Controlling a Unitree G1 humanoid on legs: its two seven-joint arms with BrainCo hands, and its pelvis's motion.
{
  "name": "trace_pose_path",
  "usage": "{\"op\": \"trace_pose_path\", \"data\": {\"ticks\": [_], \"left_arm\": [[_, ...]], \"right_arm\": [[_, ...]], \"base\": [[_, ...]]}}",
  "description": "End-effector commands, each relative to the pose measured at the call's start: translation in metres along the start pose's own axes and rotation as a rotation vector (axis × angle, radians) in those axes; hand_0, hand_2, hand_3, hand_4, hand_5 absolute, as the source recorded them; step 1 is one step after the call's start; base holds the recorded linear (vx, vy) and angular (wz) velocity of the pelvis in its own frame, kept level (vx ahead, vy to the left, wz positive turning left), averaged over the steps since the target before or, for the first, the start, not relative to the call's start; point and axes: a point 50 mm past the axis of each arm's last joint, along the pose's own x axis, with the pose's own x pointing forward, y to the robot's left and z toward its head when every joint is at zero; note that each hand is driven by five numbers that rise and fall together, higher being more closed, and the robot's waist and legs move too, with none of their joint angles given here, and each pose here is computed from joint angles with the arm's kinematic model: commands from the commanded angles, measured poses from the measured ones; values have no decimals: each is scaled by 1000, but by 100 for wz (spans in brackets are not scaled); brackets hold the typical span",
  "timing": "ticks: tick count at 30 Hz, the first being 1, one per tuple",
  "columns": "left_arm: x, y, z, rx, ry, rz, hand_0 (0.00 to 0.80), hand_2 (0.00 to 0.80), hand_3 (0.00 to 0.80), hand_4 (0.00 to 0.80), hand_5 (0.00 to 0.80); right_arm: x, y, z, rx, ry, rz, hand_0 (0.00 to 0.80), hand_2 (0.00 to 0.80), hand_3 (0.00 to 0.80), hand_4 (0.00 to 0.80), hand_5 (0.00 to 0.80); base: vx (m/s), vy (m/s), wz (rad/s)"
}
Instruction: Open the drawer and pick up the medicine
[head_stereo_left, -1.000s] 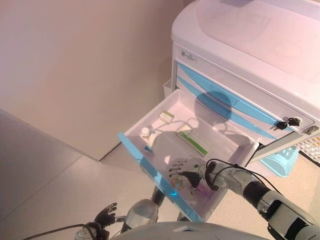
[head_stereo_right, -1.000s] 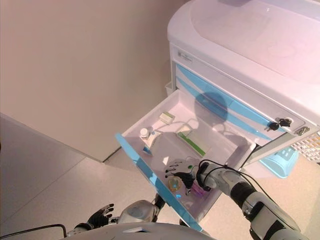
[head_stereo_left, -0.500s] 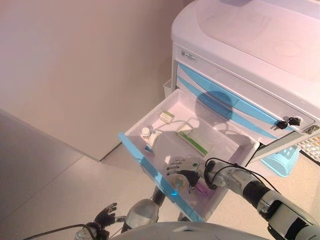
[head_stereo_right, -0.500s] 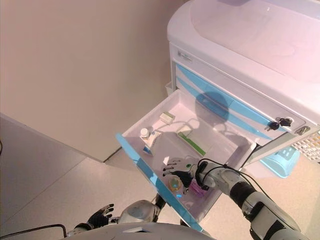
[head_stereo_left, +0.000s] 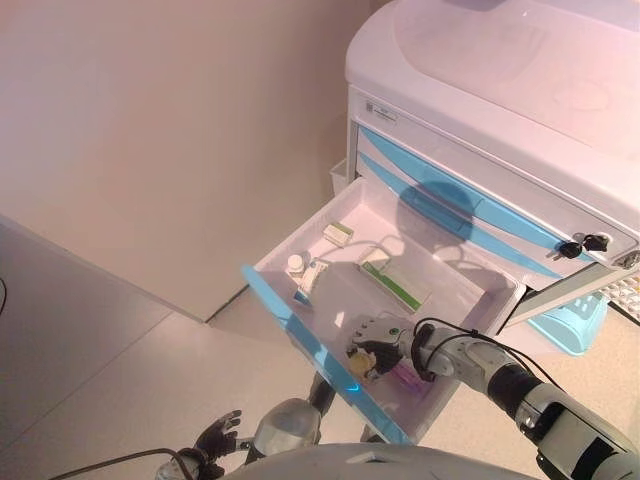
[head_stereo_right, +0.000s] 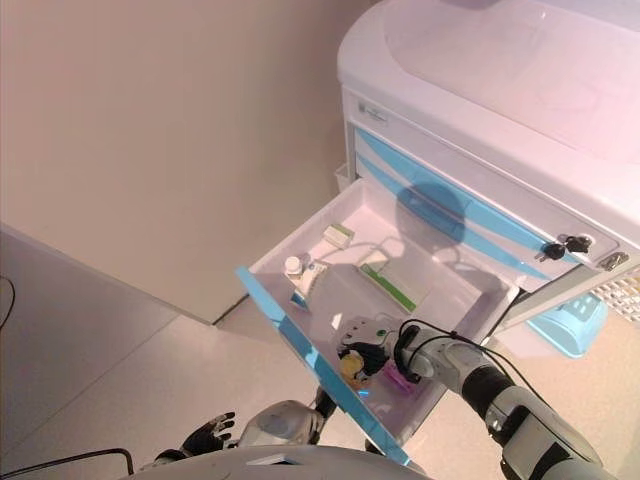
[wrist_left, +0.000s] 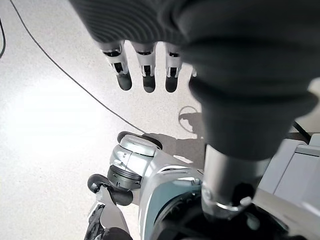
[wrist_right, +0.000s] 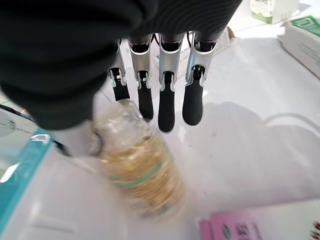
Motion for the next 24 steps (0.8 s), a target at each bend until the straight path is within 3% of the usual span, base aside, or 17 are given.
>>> {"op": "trace_pose_path", "data": {"ticks": [1, 9, 12, 17, 24], "left_arm": [[1, 2, 2, 60, 6, -7, 0, 0, 0, 0, 0], [1, 3, 3, 62, 15, -4, 0, 0, 0, 0, 0], [1, 6, 2, 55, 22, 6, 0, 0, 0, 0, 0], [-2, 11, -1, 38, 29, 25, 0, 0, 0, 0, 0], [-7, 16, -9, 1, 36, 44, 0, 0, 0, 0, 0]], "right_arm": [[9, -4, 26, 19, -115, -58, 800, 800, 800, 800, 800], [3, -13, 16, 43, -55, -157, 800, 800, 800, 800, 800], [-6, -33, 8, 7, -34, -242, 800, 800, 800, 800, 800], [-41, -94, -9, -11, 4, -456, 800, 800, 800, 800, 800], [-132, -211, -25, 109, 5, -987, 800, 800, 800, 800, 800]], "base": [[-77, 69, 0], [0, 0, 0], [3, -8, -1], [7, -27, -15], [26, -1, -25]]}}
